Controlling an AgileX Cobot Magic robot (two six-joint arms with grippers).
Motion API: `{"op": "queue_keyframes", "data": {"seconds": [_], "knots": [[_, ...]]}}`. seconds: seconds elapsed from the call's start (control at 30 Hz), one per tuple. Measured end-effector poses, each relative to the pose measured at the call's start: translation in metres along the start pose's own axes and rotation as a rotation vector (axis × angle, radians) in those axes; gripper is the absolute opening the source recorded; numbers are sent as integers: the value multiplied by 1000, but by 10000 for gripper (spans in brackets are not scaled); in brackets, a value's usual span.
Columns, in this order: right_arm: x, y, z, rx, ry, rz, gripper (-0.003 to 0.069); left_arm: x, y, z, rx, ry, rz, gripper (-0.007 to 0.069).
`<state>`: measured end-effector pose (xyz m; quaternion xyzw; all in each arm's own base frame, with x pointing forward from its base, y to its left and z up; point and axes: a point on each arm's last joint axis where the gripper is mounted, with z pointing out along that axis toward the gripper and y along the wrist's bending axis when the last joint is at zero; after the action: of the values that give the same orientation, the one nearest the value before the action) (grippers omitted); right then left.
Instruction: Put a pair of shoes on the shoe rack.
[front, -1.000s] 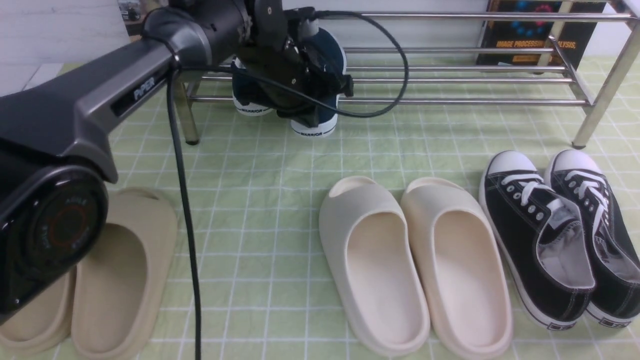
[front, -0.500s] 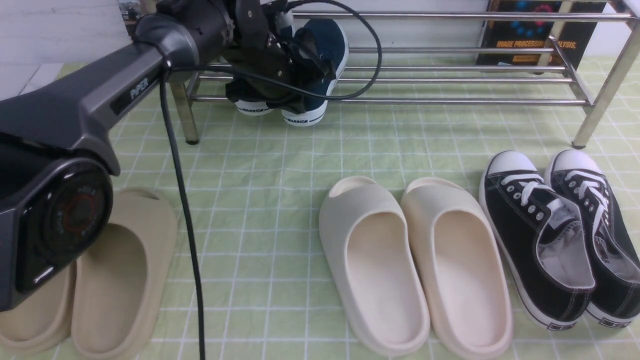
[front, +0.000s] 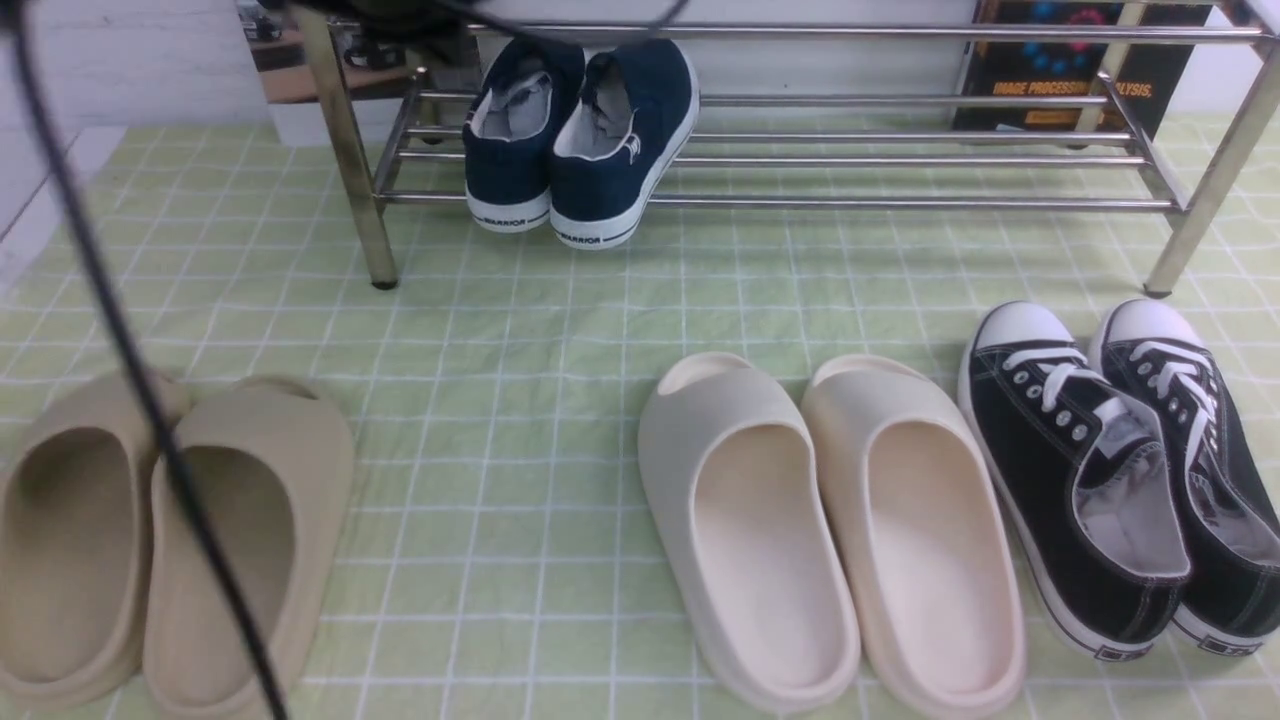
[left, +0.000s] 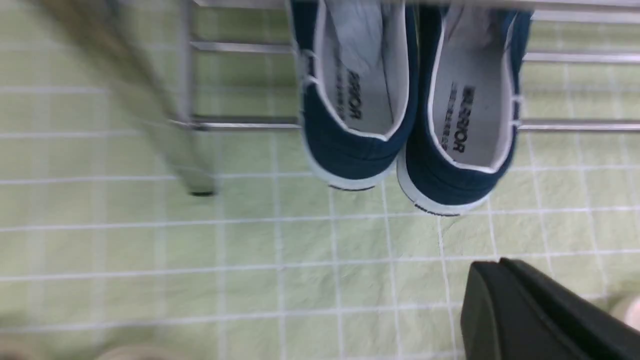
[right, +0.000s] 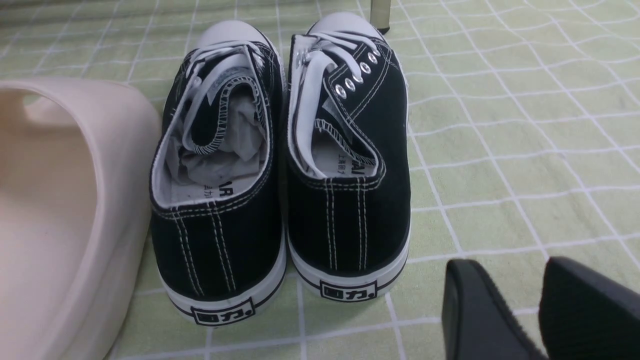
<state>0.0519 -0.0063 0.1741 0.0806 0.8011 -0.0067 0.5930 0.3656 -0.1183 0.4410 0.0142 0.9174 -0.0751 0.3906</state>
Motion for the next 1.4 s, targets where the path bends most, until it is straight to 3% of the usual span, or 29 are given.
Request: {"op": "queue_keyframes", "data": {"seconds": [0.03,0.1,0.2,0.3,0.4,0.43,0.57,0.7,0.87,1.07,1.4], "knots": [[0,0,0,0,0,0,239,0,0,0,-4,5,2,-13],[0,0,0,0,0,0,239,2,10,-79,-5,-80,17,-13],[0,0,0,0,0,0,239,16,21,-141,1,-154,33,-13],[0,0,0,0,0,0,239,44,35,-191,7,-211,33,-13],[0,0,0,0,0,0,239,97,53,-226,7,-240,34,-13],[0,0,0,0,0,0,239,100,54,-227,9,-245,32,-13],[0,0,0,0,0,0,239,181,77,-232,27,-307,-24,-13],[0,0,0,0,0,0,239,237,90,-216,41,-316,-90,-13],[0,0,0,0,0,0,239,284,101,-205,57,-331,-144,-13],[0,0,0,0,0,0,239,305,105,-193,57,-307,-150,-13],[0,0,0,0,0,0,239,306,100,-181,108,-325,-138,-13]]}}
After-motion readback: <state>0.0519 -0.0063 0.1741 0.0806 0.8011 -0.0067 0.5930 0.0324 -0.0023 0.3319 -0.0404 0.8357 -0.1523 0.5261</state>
